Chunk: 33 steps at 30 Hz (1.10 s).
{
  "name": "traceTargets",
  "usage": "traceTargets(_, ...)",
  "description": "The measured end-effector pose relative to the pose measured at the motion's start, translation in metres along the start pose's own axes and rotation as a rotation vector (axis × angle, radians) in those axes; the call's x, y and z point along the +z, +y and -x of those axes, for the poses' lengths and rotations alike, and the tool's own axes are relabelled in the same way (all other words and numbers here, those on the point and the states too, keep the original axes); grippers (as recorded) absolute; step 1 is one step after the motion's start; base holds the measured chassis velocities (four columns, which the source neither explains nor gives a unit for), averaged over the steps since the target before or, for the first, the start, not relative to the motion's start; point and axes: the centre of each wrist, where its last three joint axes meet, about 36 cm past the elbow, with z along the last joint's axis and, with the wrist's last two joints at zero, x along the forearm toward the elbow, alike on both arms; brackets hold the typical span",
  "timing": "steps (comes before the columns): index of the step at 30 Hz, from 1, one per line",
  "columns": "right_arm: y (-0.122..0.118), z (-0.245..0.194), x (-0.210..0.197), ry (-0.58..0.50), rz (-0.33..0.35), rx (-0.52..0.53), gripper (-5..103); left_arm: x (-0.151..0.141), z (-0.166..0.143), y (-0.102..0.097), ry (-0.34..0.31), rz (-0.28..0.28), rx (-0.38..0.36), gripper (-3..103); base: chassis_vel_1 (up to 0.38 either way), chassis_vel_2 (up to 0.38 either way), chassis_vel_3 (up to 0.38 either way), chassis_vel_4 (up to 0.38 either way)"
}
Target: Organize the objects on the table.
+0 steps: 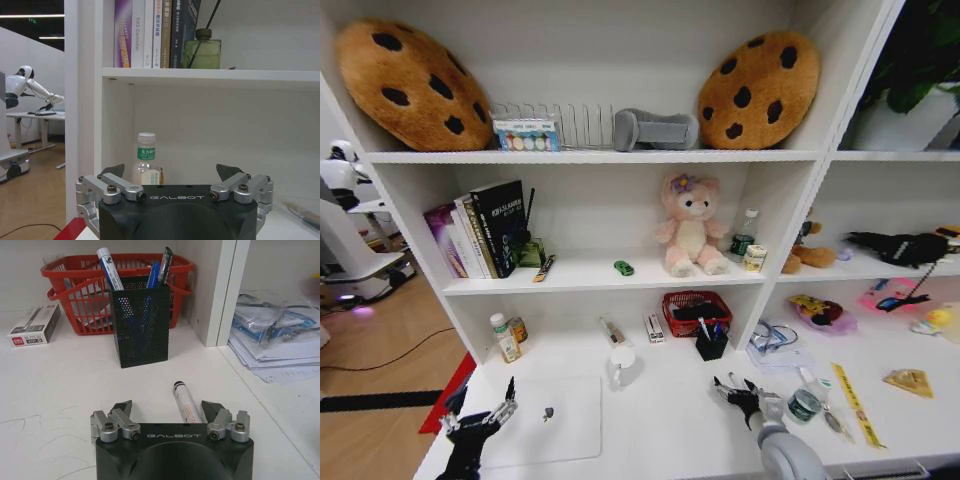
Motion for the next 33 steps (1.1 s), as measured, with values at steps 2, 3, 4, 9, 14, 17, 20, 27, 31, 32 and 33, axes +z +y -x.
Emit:
traceTargets(2, -0.001, 0.0, 0.001, 0.002, 0.0, 0.003, 75, 0.0, -0.001, 0.001, 0.003, -0.002, -0.005, 100, 0.0, 0.0, 0.0, 0.0)
traceTargets(3, -0.002, 0.0, 0.001, 0.002, -0.001, 0.005, 69, 0.001, -0.001, 0.002, 0.005, -0.002, -0.007, 100, 0.0, 0.0, 0.0, 0.0)
traceTargets(4, -0.003, 0.0, 0.001, 0.001, -0.003, 0.007, 63, 0.002, -0.002, 0.002, 0.007, -0.002, -0.009, 100, 0.0, 0.0, 0.0, 0.0)
traceTargets(9, -0.004, -0.001, 0.001, -0.002, -0.009, 0.009, 47, 0.004, -0.001, -0.001, 0.006, -0.01, -0.011, 100, 0.0, 0.0, 0.0, 0.0)
traceTargets(14, -0.005, -0.001, -0.001, -0.005, -0.013, 0.009, 25, 0.004, 0.001, 0.0, 0.001, -0.011, -0.021, 100, 0.0, 0.0, 0.0, 0.0)
traceTargets(17, -0.004, -0.001, -0.001, -0.006, -0.014, 0.007, 14, 0.004, 0.001, 0.001, 0.002, -0.01, -0.025, 100, 0.0, 0.0, 0.0, 0.0)
traceTargets(20, -0.003, -0.001, -0.001, -0.008, -0.016, 0.004, 12, 0.004, 0.001, 0.001, 0.004, -0.011, -0.026, 100, 0.0, 0.0, 0.0, 0.0)
traceTargets(27, -0.003, -0.007, -0.011, -0.112, -0.078, -0.019, 12, 0.003, 0.001, 0.001, 0.0, -0.015, -0.027, 100, 0.0, 0.0, 0.0, 0.0)
traceTargets(31, -0.003, -0.007, -0.031, -0.309, -0.185, -0.061, 12, 0.001, 0.001, -0.001, -0.003, -0.018, -0.025, 100, 0.0, 0.0, 0.0, 0.0)
traceTargets(32, -0.003, -0.004, -0.038, -0.361, -0.214, -0.066, 12, 0.001, 0.001, -0.001, -0.003, -0.019, -0.026, 100, 0.0, 0.0, 0.0, 0.0)
traceTargets(33, -0.003, -0.004, -0.038, -0.361, -0.214, -0.066, 12, 0.001, 0.001, -0.001, -0.003, -0.019, -0.026, 100, 0.0, 0.0, 0.0, 0.0)
